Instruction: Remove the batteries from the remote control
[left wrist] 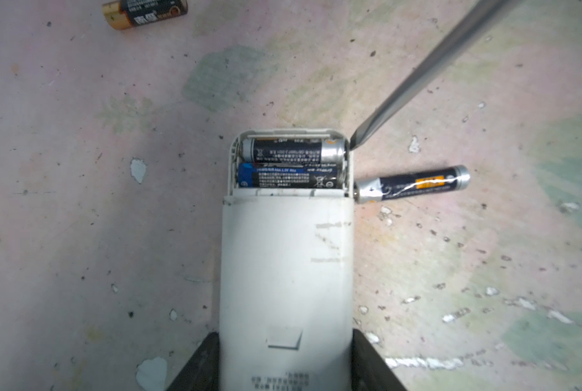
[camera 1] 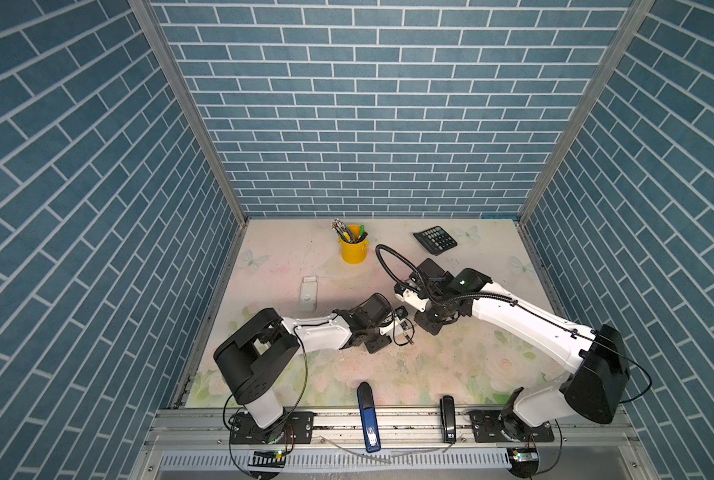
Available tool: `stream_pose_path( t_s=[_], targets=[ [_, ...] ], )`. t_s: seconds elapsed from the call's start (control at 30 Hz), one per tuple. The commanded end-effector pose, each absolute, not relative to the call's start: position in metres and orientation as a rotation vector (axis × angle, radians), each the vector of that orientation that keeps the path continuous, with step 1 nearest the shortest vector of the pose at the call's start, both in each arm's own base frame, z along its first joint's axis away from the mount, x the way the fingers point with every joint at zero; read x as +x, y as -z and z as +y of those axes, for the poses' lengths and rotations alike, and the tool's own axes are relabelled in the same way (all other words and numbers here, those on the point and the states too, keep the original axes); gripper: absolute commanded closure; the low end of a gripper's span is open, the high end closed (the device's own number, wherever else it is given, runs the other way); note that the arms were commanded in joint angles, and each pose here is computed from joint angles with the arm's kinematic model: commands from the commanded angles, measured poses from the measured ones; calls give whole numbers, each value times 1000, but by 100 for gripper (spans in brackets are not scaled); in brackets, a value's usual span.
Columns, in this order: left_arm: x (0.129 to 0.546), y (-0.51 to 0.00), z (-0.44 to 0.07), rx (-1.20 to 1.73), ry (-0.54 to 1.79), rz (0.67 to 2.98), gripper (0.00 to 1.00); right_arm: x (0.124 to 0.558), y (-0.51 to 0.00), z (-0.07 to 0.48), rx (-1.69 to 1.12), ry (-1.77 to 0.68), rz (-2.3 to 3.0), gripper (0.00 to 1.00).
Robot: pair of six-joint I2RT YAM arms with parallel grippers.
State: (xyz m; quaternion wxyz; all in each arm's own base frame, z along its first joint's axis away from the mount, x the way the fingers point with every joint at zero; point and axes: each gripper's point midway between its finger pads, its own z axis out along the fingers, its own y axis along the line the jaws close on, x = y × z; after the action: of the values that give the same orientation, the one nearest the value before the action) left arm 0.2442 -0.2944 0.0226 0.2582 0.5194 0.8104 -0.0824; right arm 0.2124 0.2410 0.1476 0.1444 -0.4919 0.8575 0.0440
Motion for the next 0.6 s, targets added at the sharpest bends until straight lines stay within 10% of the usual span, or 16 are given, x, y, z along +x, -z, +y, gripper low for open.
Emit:
stream_pose_path(
  t_s=[0.0, 0.57],
  targets=[
    [234, -7, -286, 1467, 194, 2245, 76, 213, -148, 243, -1449, -141, 2437, 100],
    [233, -5, -287, 1475, 199, 2252, 76, 219, -147, 239, -1303, -142, 2399, 100]
  ],
)
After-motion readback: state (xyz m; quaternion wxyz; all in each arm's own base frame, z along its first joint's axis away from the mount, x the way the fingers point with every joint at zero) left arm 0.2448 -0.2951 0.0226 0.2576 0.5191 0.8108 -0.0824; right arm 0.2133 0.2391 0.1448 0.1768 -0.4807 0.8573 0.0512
